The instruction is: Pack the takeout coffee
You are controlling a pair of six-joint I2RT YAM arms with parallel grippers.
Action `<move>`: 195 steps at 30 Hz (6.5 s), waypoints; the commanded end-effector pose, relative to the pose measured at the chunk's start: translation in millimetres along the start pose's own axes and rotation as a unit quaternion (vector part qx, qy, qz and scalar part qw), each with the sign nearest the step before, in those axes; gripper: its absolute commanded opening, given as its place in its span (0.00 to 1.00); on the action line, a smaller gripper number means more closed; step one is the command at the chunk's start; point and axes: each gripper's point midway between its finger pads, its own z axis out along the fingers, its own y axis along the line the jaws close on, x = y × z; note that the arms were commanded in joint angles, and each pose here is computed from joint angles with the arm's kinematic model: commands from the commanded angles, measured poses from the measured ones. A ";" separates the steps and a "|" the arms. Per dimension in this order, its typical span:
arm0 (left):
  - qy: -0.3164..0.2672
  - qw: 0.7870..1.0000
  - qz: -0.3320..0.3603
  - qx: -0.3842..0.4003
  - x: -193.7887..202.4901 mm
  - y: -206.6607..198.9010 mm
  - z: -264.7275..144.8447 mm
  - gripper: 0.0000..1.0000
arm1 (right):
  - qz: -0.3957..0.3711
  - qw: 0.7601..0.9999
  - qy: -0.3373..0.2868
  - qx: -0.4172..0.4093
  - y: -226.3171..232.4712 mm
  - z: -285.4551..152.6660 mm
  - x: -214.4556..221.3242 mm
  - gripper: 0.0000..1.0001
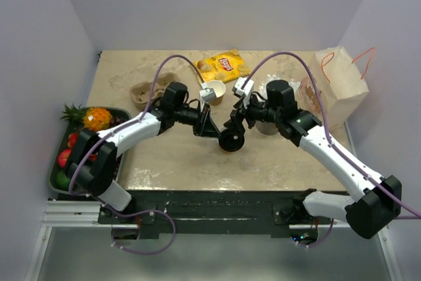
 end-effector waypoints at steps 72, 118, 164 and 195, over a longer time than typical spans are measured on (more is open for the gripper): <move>-0.026 0.932 -0.355 0.066 11.3 70.4 -12.4 0.02 | 0.008 0.992 0.127 0.009 -35.3 56.4 44.1 0.80; -0.011 0.935 -0.349 0.055 10.0 83.0 0.7 0.31 | 0.000 0.979 0.204 0.004 -35.7 51.8 83.4 0.70; -0.006 0.950 -0.309 0.032 0.4 87.0 2.5 0.22 | -0.005 0.977 0.210 -0.040 -16.2 40.7 76.3 0.64; 0.002 0.961 -0.274 0.029 -4.2 82.2 2.9 0.25 | -0.006 0.975 0.216 -0.044 -9.3 30.1 71.0 0.63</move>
